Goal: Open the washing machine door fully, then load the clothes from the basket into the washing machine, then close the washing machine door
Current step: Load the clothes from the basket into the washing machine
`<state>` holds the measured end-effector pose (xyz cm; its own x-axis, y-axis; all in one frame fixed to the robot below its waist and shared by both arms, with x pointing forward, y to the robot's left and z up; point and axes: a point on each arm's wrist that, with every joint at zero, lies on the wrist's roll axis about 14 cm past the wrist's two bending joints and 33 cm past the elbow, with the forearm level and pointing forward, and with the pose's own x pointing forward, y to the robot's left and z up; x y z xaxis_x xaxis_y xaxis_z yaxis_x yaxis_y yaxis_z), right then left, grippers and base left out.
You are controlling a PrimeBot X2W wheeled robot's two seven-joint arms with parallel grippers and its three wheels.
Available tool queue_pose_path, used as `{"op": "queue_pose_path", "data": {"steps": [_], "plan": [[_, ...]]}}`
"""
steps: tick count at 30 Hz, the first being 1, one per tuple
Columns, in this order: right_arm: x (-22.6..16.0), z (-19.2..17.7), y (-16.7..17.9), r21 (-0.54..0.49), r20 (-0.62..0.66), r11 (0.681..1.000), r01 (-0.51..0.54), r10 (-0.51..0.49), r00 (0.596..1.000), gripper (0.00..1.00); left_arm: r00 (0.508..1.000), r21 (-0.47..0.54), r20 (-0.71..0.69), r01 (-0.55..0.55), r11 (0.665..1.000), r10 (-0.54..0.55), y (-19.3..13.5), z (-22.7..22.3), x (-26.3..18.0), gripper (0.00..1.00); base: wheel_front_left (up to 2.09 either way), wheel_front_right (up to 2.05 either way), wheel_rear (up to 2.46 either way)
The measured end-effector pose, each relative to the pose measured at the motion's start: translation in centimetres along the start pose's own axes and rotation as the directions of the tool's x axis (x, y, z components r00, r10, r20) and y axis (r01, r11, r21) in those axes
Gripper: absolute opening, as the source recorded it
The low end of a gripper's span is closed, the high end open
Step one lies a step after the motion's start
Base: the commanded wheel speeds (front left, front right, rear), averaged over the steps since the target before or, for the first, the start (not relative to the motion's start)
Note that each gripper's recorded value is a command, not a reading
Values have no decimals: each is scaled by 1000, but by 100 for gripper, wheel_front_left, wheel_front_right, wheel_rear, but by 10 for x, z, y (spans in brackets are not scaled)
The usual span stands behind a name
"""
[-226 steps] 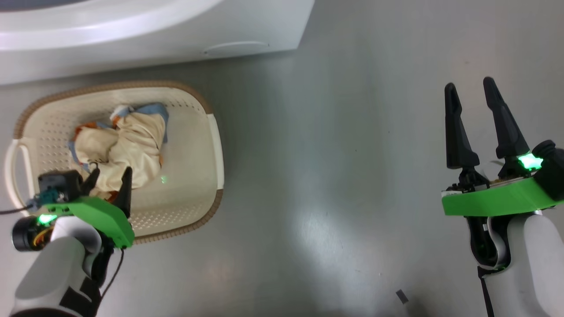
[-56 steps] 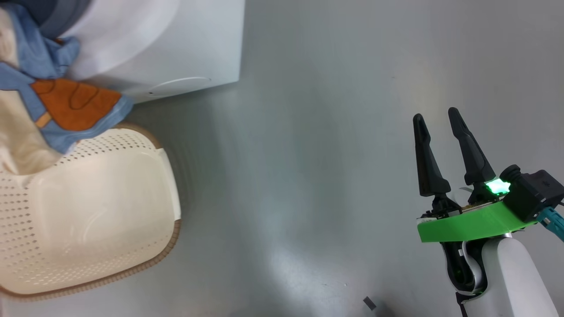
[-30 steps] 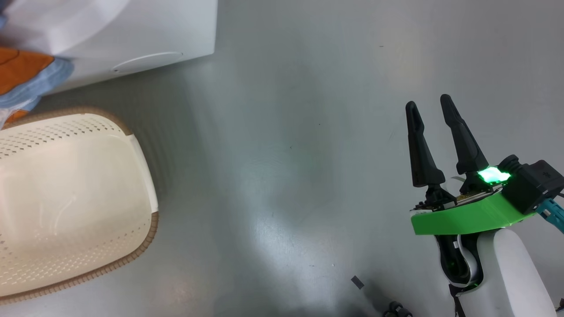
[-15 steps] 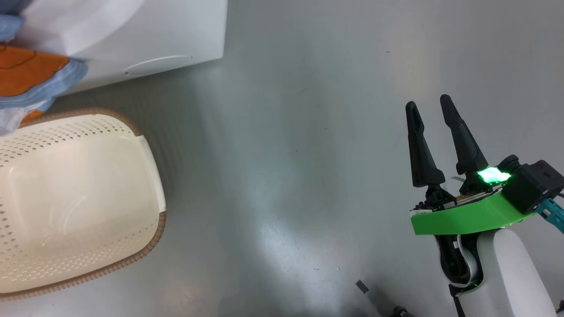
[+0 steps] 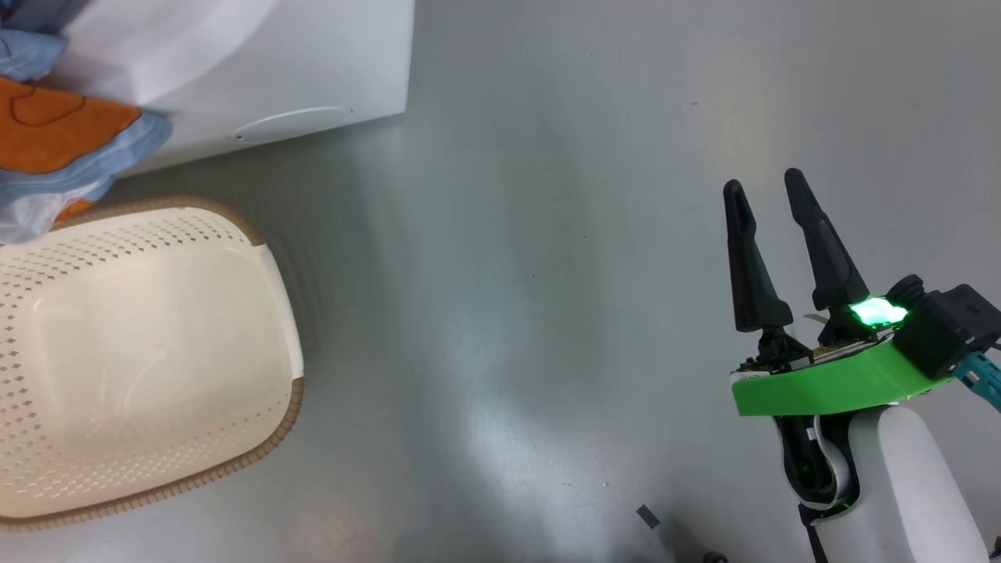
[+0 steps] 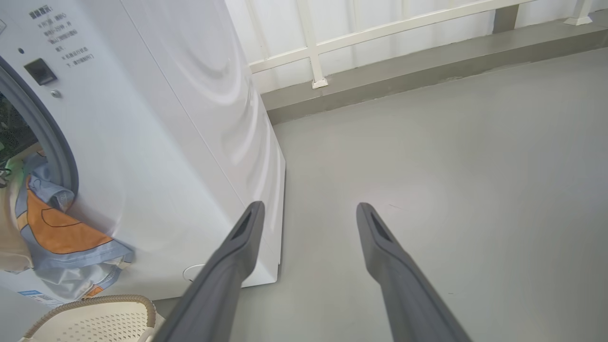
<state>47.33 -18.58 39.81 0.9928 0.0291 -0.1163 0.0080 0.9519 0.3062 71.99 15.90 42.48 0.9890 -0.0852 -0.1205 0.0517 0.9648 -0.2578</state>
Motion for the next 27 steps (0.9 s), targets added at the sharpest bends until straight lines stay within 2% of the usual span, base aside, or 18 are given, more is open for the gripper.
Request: {"op": "queue_pose_path", "data": {"steps": [11, 22, 27], "plan": [[0, 16, 2, 1, 43, 1000, -2, 2, 999, 100, 991, -75, 133, -17, 997, 27, 8, 24, -27, 100, 0, 0, 0], [-5, 43, 12, 0, 102, 1000, -23, 23, 995, 100, 989, -87, 147, -24, 996, 37, 7, 24, -72, 100, 0, 0, 0], [-16, 52, 15, -3, 118, 1000, -23, 23, 993, 100, 989, -84, 144, -26, 996, 38, 8, 23, -105, 100, 0, 0, 0]]}}
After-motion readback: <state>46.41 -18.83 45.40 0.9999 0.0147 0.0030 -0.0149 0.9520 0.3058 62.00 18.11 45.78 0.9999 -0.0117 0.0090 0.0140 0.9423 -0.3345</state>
